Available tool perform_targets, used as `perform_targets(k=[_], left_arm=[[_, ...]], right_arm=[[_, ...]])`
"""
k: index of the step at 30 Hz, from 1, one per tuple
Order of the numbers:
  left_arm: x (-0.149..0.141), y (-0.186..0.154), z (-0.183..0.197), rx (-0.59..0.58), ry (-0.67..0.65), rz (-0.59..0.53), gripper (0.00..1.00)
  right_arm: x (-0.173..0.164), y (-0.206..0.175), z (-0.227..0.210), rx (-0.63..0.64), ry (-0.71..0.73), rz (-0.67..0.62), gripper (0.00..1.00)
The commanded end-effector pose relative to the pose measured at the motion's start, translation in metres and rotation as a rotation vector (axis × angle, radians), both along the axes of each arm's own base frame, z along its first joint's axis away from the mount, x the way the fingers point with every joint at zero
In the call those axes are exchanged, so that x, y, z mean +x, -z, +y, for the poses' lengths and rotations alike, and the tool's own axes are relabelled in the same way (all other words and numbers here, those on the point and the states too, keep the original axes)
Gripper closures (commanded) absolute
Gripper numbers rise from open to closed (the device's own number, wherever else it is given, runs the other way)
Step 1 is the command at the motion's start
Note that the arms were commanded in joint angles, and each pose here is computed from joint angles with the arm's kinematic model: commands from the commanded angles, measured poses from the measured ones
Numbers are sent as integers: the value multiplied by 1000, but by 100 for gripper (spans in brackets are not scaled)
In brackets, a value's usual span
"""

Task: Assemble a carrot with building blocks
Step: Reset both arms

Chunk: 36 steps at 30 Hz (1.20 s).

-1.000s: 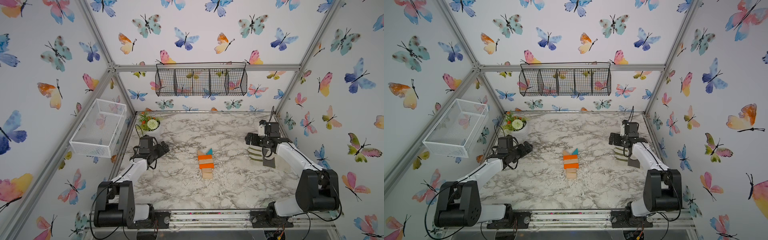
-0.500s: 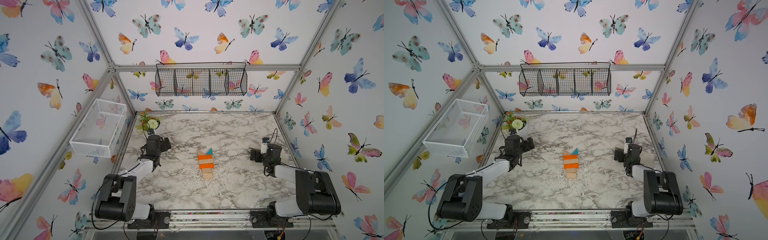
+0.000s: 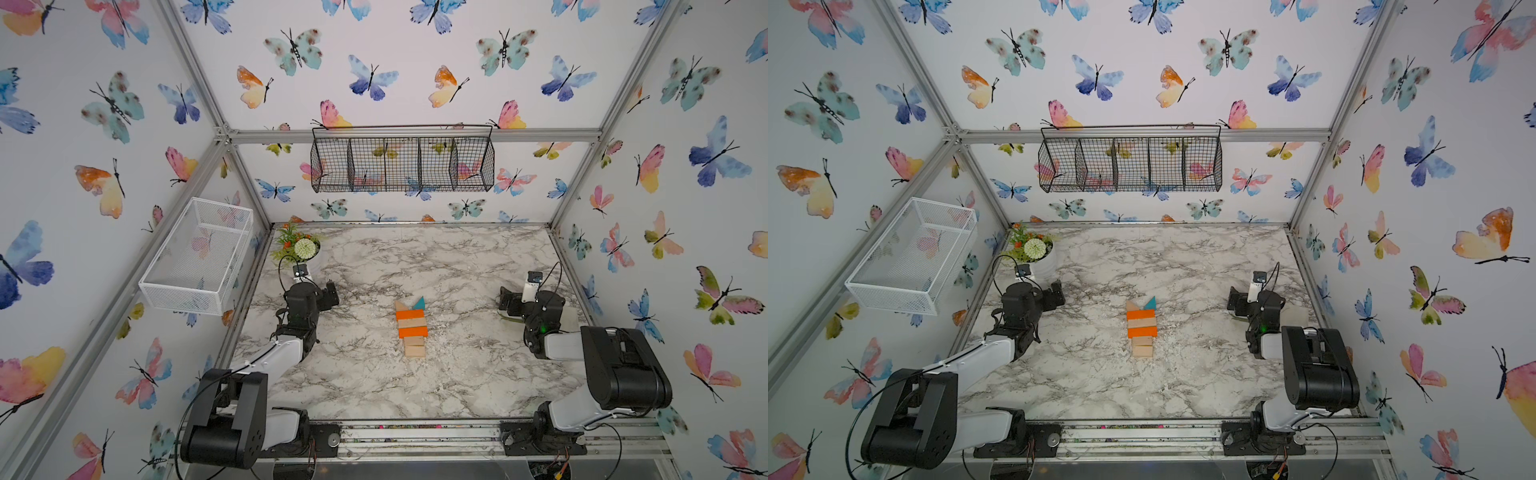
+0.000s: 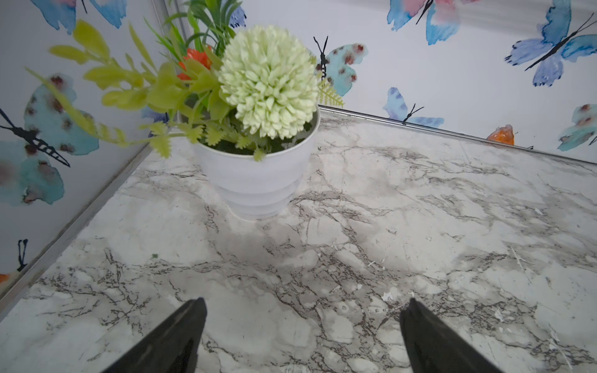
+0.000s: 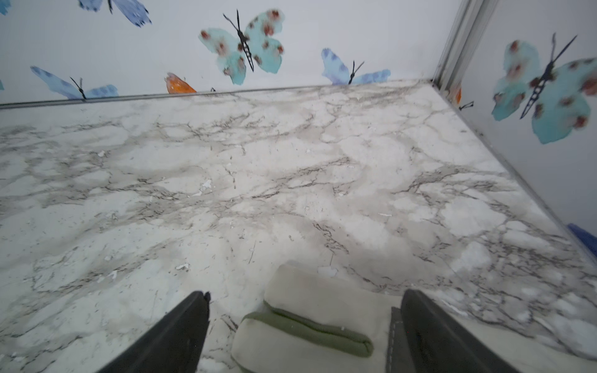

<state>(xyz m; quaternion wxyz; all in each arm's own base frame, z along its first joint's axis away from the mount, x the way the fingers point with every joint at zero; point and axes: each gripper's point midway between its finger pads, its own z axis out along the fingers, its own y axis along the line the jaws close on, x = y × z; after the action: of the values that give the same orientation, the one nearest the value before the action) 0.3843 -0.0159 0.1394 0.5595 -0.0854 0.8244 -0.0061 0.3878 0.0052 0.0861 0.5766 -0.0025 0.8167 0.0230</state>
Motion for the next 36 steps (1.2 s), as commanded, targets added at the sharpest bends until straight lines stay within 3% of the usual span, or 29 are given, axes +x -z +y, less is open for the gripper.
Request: perform_targets(k=[1,2,6,9,13,18,20,26,29,31,33,36], left_arm=[[5,-16,13,27,-35,-95,1],[4,-19,11,36,-18,-99,1],[-2,-23,6,47,23,-136,1],[-17,-24,2,74,69,-159,1],[-39,13,27,89,28,-118,2],[-29,1,36,10,29,-207,1],[-18,18,12,46,167,-169,2],[-44,11,21,83,52,-262,1],[-34,17,6,95,152,-220,2],[-23,21,1,93,191,-181,2],[-23,22,3,82,181,-176,2],[-23,23,4,84,180,-175,2]], right_arm=[[-21,-28,-6,8,35,-205,2],[-23,-32,-6,11,38,-241,2],[-12,-19,2,-5,-17,-137,1],[-9,-20,16,-12,-102,-160,0],[-8,-17,18,-16,-117,-128,0],[-8,-18,13,-10,-88,-134,2],[-9,-19,13,-9,-85,-140,2],[-30,-29,16,-23,-100,-221,2],[-51,-40,16,-27,-95,-298,2],[-34,-32,9,-16,-54,-249,2],[5,-9,11,-26,-64,-74,2],[-9,-20,11,-45,-28,-158,2]])
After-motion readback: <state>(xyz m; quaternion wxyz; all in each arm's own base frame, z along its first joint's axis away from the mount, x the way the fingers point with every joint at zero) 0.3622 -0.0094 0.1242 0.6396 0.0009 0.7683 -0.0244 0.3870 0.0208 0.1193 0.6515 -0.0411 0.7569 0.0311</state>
